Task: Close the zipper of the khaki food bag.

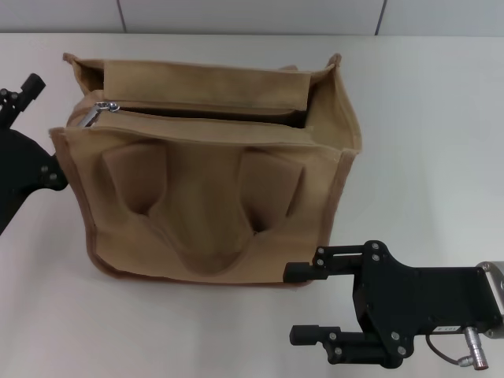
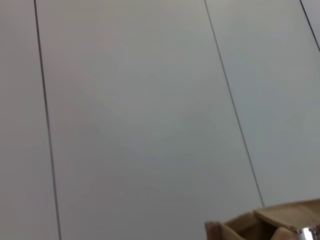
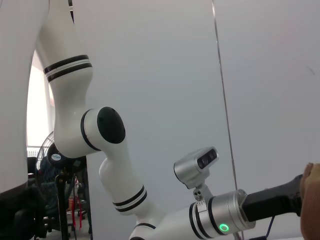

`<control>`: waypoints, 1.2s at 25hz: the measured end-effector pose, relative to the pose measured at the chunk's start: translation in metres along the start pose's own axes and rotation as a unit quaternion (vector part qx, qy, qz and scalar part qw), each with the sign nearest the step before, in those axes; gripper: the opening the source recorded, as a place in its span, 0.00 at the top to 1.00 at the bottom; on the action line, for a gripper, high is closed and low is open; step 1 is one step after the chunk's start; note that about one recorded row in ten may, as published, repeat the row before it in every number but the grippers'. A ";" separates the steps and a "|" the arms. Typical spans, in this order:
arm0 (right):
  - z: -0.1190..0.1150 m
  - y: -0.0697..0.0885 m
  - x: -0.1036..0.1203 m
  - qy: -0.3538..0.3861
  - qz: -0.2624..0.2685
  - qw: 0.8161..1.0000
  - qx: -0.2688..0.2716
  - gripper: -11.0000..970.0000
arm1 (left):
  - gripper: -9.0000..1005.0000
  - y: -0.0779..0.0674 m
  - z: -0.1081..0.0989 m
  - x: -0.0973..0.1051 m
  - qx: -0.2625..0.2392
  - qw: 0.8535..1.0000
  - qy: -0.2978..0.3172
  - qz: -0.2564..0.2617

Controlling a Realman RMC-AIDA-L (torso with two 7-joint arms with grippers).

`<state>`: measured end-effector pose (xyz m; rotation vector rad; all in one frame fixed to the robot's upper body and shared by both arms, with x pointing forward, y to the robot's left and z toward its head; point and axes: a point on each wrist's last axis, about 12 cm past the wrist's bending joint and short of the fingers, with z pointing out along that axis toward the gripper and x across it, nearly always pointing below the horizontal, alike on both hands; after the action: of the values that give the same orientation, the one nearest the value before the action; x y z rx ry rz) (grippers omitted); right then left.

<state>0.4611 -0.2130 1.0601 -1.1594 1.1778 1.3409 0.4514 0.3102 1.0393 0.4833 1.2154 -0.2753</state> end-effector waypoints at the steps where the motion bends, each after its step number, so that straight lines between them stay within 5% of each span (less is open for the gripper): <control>1: 0.000 0.000 0.000 0.000 0.000 1.000 0.000 0.40 | 0.35 -0.001 0.000 0.000 -0.004 1.000 -0.004 0.005; 8: -0.001 0.004 0.000 -0.007 0.003 1.000 -0.003 0.40 | 0.39 -0.027 -0.003 -0.002 -0.028 0.989 -0.030 0.139; 12: -0.002 0.004 -0.001 -0.008 0.001 1.000 -0.004 0.40 | 0.42 -0.029 -0.002 -0.004 -0.027 0.989 -0.038 0.140; 23: -0.002 0.004 -0.002 -0.010 0.000 1.000 -0.007 0.40 | 0.83 -0.016 0.000 -0.006 -0.011 0.999 -0.044 0.008; 30: -0.002 0.005 -0.006 -0.022 -0.002 1.000 -0.021 0.40 | 0.97 0.007 0.007 -0.010 0.019 0.993 -0.035 -0.113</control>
<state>0.4563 -0.2163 1.0660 -1.1544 1.1208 1.3873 0.4576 0.3122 1.0519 0.3657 1.1999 -0.5064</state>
